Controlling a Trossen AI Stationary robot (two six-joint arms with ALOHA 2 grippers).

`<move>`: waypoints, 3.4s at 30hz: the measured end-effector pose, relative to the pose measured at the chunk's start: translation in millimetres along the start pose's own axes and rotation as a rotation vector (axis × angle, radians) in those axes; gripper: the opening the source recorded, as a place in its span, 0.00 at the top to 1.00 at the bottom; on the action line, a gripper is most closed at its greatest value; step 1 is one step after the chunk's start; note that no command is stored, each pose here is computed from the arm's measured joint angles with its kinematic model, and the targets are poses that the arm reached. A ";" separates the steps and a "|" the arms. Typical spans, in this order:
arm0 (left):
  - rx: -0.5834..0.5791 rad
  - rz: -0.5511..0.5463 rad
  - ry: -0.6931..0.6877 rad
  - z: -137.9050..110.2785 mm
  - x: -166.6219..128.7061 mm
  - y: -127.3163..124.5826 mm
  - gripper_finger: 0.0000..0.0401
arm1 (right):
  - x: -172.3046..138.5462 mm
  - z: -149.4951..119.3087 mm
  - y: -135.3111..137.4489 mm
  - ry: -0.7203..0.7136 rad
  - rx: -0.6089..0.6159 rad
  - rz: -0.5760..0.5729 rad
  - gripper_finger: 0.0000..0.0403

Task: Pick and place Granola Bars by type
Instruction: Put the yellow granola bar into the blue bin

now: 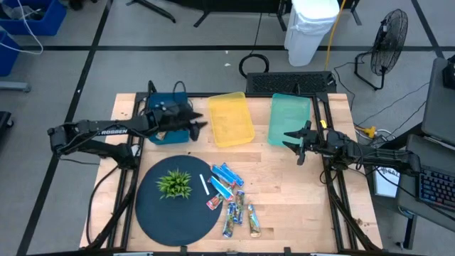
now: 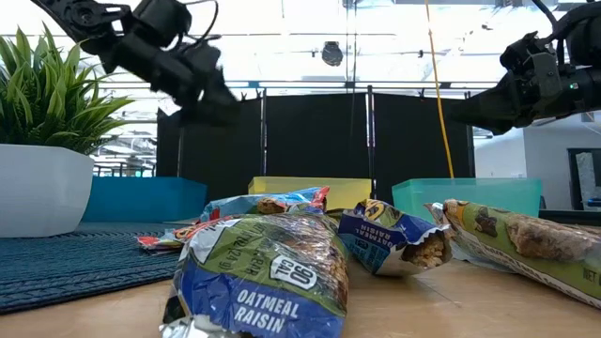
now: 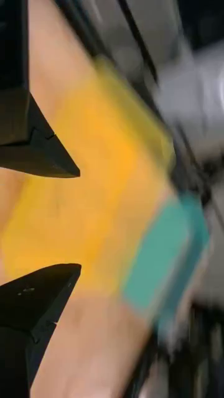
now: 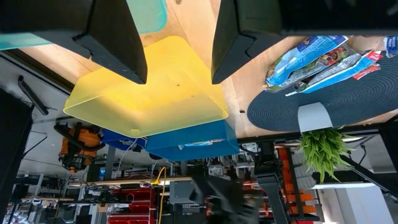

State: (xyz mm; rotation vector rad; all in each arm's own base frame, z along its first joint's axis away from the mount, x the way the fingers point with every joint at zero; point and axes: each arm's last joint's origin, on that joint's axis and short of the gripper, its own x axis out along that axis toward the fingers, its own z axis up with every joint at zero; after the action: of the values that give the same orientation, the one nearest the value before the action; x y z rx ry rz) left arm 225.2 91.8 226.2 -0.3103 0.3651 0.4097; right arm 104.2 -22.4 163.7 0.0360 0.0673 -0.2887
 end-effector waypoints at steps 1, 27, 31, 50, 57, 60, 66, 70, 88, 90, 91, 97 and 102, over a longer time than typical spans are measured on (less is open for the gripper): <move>0.014 -0.066 -0.003 0.3 0.0 -6.1 0.42 | 0.0 0.0 0.0 0.000 0.000 0.000 0.58; 0.221 -0.274 -0.268 -69.0 -28.4 -20.2 0.53 | 0.0 1.6 0.1 -0.017 0.009 0.001 0.58; 0.141 -0.251 -0.363 -85.9 -48.5 -2.6 0.53 | -0.1 4.5 0.2 -0.046 0.018 0.003 0.58; 0.106 -0.172 -0.302 -110.9 -88.0 10.9 0.55 | -0.1 4.1 0.9 -0.039 0.299 0.028 0.58; 0.067 -0.174 -0.276 -113.8 -89.7 11.8 0.57 | 0.8 7.4 3.5 -0.053 0.337 0.115 0.58; 0.054 -0.174 -0.272 -114.1 -89.5 11.8 0.57 | 0.8 18.9 11.2 -0.131 0.327 0.328 0.58; 0.053 -0.175 -0.272 -114.0 -89.4 11.8 0.56 | 9.9 16.7 35.7 -0.104 0.256 0.437 0.67; 0.053 -0.175 -0.273 -113.9 -89.5 11.8 0.57 | 17.3 -2.2 59.7 0.064 0.192 0.463 0.73; 0.053 -0.175 -0.274 -113.7 -89.6 11.7 0.57 | 76.8 -26.8 224.4 0.324 -0.095 0.743 1.00; 0.053 -0.175 -0.274 -113.7 -89.6 11.7 0.57 | 82.0 -34.5 238.2 0.338 -0.089 0.756 1.00; 0.052 -0.175 -0.274 -113.7 -89.6 11.7 0.56 | 84.6 -37.6 244.3 0.345 -0.094 0.761 1.00; 0.052 -0.175 -0.275 -113.5 -89.6 11.7 0.55 | 95.1 -58.3 254.8 0.426 -0.065 0.732 1.00; 0.052 -0.175 -0.275 -113.6 -89.6 11.7 0.54 | 102.3 -72.6 246.2 0.496 -0.040 0.598 1.00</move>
State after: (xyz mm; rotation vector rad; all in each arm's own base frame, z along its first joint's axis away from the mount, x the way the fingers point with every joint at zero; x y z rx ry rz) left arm 111.7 31.4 158.8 -0.2288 0.0787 0.2660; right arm 267.9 187.7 90.4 0.0850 0.5444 0.3254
